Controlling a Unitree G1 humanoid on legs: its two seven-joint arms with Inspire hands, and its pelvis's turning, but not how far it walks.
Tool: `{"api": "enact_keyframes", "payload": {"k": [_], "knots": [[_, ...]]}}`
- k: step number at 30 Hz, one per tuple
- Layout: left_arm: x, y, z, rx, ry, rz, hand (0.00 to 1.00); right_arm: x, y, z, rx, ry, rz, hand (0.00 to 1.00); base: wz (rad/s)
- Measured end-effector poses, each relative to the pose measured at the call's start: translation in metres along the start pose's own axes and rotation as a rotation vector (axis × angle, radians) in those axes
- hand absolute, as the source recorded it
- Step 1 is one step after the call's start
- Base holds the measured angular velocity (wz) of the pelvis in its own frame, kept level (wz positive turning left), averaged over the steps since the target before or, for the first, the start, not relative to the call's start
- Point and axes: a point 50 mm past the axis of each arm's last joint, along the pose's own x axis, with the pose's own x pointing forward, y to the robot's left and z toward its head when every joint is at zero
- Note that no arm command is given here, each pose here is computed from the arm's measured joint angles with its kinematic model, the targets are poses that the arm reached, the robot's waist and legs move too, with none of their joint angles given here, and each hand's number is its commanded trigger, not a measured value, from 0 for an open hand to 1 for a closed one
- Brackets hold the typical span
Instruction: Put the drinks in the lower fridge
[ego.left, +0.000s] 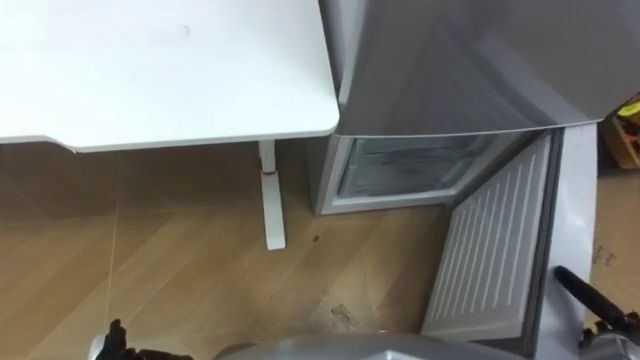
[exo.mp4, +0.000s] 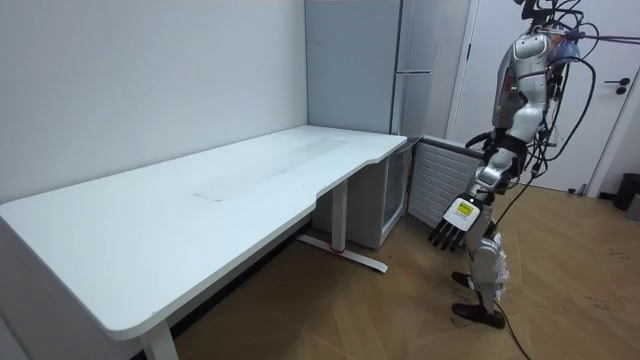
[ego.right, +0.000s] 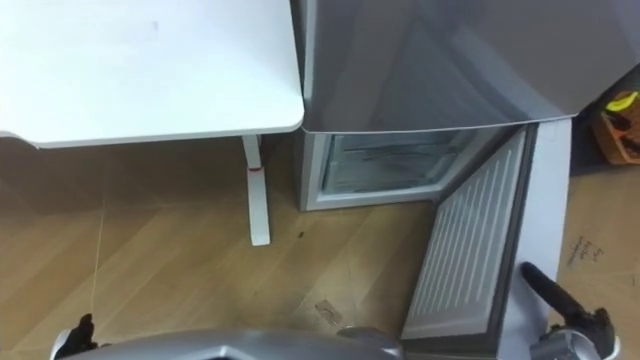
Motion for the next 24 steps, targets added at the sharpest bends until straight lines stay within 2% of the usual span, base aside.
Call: {"api": "enact_keyframes", "payload": {"k": [6,11,14,16,19,22,24], "knots": [[0.001,-0.015,0.009,0.029,-0.025,-0.046,0.00,-0.015,0.059,-0.003,-0.209,-0.062,0.338,0.00,-0.05],[0.001,-0.025,0.014,0.083,-0.052,-0.086,0.00,-0.038,0.091,-0.011,-0.313,-0.082,0.583,0.00,-0.07],[0.000,-0.027,0.013,0.106,-0.049,-0.103,0.00,-0.058,0.116,-0.018,-0.376,-0.075,0.827,0.00,0.06],[0.001,-0.029,0.019,0.127,-0.067,-0.130,0.00,-0.081,0.143,-0.026,-0.453,-0.055,1.083,0.00,0.18],[0.002,-0.032,0.026,0.141,-0.087,-0.155,0.00,-0.104,0.168,-0.032,-0.531,-0.037,1.309,0.00,0.26],[0.002,-0.031,0.024,0.141,-0.083,-0.153,0.00,-0.117,0.182,-0.029,-0.645,-0.082,1.438,0.00,0.11],[0.002,-0.030,0.021,0.145,-0.074,-0.155,0.00,-0.119,0.183,-0.029,-0.745,-0.117,1.466,0.00,0.20]]}}
